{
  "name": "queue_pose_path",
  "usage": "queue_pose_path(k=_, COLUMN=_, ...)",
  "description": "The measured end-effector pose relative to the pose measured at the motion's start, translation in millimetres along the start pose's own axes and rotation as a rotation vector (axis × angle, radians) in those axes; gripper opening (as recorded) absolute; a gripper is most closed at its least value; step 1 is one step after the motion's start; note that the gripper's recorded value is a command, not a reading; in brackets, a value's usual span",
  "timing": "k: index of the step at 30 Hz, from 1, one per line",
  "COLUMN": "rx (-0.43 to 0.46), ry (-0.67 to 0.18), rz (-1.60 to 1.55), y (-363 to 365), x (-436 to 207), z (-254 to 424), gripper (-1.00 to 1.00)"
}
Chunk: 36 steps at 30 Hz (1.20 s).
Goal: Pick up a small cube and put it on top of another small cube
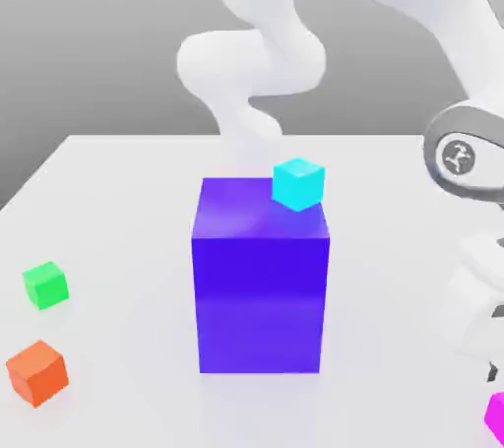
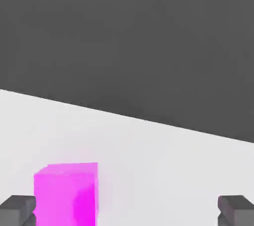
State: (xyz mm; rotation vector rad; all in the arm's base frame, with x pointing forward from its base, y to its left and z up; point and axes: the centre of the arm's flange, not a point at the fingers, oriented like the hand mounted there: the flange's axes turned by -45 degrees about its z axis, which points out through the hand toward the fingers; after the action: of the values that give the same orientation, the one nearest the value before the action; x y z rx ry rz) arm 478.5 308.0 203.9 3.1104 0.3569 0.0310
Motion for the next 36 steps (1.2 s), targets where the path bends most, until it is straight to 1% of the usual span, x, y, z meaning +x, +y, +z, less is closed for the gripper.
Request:
queue_pose_path(k=4, rx=0.013, ry=-0.017, rz=-0.003, y=-10, x=-4, z=62, gripper=0.00)
queue_pose_path(k=5, rx=0.013, ry=-0.018, rz=-0.004, y=-10, x=-5, z=72, gripper=-1.00)
queue_pose_path(k=11, rx=0.014, ry=-0.017, rz=-0.004, y=-10, x=-5, z=76, gripper=-1.00)
queue_pose_path(k=15, rx=0.016, ry=-0.017, rz=-0.003, y=-10, x=-4, z=30, gripper=-1.00)
queue_pose_path(k=16, rx=0.008, ry=-0.020, rz=0.011, y=5, x=-2, z=21, gripper=-1.00)
queue_pose_path(k=22, rx=-0.041, ry=-0.046, rz=0.181, y=158, x=-5, z=14, gripper=-1.00)
queue_pose_path(k=27, rx=-0.060, ry=-0.065, rz=0.342, y=278, x=-44, z=6, gripper=-1.00)
queue_pose_path(k=30, rx=-0.062, ry=-0.073, rz=0.452, y=346, x=-84, z=0, gripper=-1.00)
queue_pose_path(k=33, rx=-0.058, ry=-0.075, rz=0.579, y=411, x=-139, z=-9, gripper=-1.00)
queue_pose_path(k=35, rx=-0.050, ry=-0.072, rz=0.695, y=459, x=-191, z=-16, gripper=-1.00)
queue_pose_path(k=36, rx=-0.044, ry=-0.070, rz=0.797, y=493, x=-233, z=-20, gripper=-1.00)
